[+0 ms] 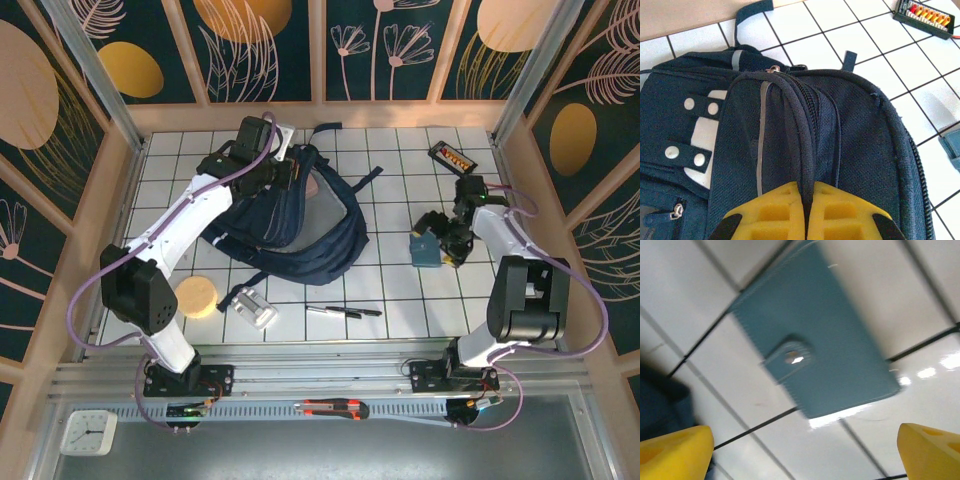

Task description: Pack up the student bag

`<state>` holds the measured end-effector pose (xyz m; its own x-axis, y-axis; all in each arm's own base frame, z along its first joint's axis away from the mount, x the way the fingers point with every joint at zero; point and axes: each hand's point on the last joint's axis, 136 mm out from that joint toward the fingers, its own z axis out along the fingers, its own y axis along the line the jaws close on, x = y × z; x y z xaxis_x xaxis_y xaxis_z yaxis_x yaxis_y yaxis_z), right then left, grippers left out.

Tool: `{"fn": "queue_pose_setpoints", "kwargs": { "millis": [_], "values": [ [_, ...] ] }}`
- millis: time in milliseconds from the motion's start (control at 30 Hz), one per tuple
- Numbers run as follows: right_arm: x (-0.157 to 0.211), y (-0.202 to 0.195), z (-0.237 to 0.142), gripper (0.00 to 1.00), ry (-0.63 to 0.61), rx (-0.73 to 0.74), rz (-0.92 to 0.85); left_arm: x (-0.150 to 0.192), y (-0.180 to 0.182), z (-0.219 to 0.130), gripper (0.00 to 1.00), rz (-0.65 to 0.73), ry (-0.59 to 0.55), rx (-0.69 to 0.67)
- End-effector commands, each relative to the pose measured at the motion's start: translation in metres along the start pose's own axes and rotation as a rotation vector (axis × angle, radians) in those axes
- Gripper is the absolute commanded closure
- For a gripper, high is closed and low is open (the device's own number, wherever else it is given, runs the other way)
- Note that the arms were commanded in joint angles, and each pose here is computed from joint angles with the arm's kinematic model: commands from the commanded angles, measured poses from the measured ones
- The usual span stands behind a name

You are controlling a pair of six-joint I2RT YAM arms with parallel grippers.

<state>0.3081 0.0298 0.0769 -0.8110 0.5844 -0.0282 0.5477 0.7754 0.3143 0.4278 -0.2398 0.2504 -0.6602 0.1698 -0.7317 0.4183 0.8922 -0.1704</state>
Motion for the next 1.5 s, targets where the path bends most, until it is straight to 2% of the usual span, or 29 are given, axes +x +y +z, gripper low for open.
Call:
{"fn": "queue_pose_setpoints", "kwargs": {
  "millis": [0,100,233,400,600,833,1000,1333,1467],
  "values": [
    [-0.002,-0.019,0.010,0.06,0.059,0.116,-0.071,-0.014,0.005,-0.016,1.00,0.012,-0.057,-0.014],
    [-0.018,-0.010,0.025,0.07,0.073,0.105,-0.133,-0.016,0.004,-0.017,1.00,0.013,-0.057,-0.008],
    [-0.029,0.015,0.042,0.07,0.099,0.022,-0.224,-0.014,0.005,-0.018,1.00,0.015,-0.048,-0.014],
    [-0.032,0.012,0.056,0.11,0.120,0.014,-0.238,-0.012,0.008,-0.024,1.00,0.020,-0.045,-0.034],
    [-0.020,0.005,0.067,0.30,0.139,0.074,-0.274,-0.007,0.009,-0.025,1.00,0.014,-0.042,-0.037],
    [-0.016,0.014,0.065,0.68,0.113,0.051,-0.280,-0.011,0.007,-0.024,1.00,0.000,-0.049,-0.027],
    [-0.015,0.017,0.060,0.85,0.094,0.027,-0.270,-0.011,0.006,-0.024,1.00,-0.013,-0.048,-0.018],
    [-0.015,0.047,0.031,0.94,0.057,-0.124,-0.276,-0.014,0.005,-0.029,1.00,-0.043,-0.060,-0.014],
    [-0.019,0.055,0.012,0.94,0.040,-0.189,-0.256,-0.016,0.004,-0.031,1.00,-0.059,-0.064,-0.010]
  ]
}}
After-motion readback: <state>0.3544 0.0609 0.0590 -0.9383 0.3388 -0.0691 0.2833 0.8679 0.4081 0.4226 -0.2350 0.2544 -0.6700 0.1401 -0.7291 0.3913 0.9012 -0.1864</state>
